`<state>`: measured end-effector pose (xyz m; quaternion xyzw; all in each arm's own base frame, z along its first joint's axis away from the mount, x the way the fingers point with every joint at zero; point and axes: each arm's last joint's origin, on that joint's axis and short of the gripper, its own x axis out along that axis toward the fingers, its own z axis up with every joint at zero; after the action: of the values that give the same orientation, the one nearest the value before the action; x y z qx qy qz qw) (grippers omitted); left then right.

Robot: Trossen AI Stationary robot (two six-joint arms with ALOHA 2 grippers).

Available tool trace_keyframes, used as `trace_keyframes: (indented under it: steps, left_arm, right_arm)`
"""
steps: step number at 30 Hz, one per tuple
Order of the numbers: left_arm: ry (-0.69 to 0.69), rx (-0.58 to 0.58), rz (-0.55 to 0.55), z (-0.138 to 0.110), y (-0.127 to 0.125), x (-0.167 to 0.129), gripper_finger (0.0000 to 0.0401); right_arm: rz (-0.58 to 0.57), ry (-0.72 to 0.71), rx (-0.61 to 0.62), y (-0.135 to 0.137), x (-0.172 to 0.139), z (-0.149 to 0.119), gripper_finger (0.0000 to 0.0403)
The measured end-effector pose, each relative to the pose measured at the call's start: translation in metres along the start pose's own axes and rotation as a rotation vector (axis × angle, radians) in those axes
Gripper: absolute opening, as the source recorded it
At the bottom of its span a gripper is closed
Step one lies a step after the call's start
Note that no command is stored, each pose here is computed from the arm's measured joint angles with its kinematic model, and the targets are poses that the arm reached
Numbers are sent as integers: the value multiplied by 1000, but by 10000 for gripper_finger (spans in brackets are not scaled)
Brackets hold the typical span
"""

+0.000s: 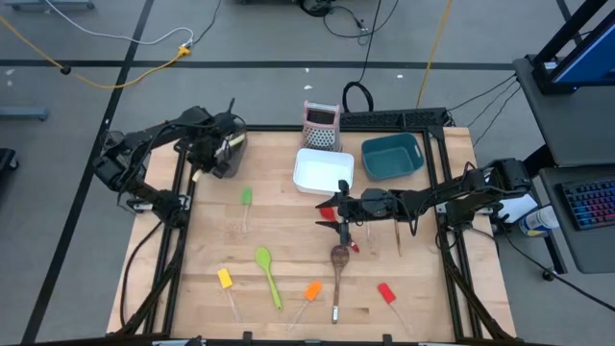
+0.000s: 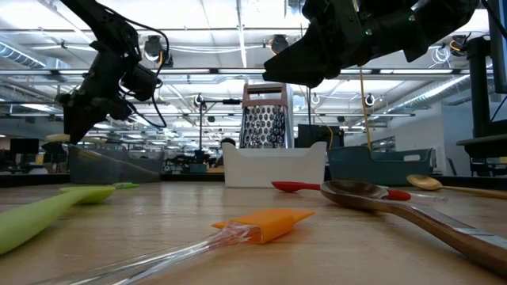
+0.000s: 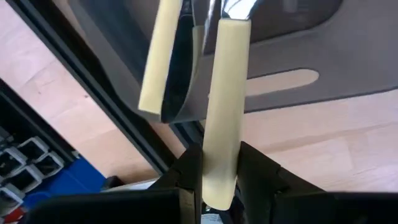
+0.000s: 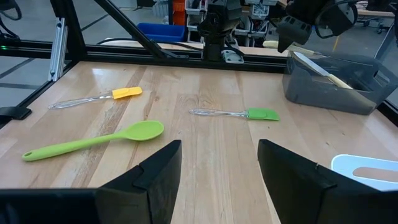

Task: Pick & Place Kitchen Items
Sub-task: Put the yellow knife into the black bin

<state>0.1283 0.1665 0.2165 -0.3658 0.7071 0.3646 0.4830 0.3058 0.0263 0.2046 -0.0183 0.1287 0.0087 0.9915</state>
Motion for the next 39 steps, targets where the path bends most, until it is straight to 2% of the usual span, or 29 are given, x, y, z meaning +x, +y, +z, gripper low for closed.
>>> trace_keyframes:
  steps: [9,14,18,23,27,35,39]
  left_arm:
    - [-81,-44,-38,10,8,1,67]
    - [-69,-24,-47,10,11,0,67]
    - [-15,17,-46,4,13,-12,67]
    - [36,-43,-79,-1,16,-40,67]
    - [33,-91,-220,13,12,-51,67]
    - [170,-72,-209,63,-2,-32,67]
    - [197,-38,-228,70,-4,-27,67]
  right_arm:
    - [0,0,-14,0,0,0,208]
    - [0,0,-18,0,0,0,208]
    - [-1,0,-32,0,0,0,208]
    - [-1,-1,-35,0,0,0,208]
    - [-1,-1,-35,0,0,0,208]
    - [-1,0,-35,0,0,0,208]
    - [-1,-1,-37,0,0,0,208]
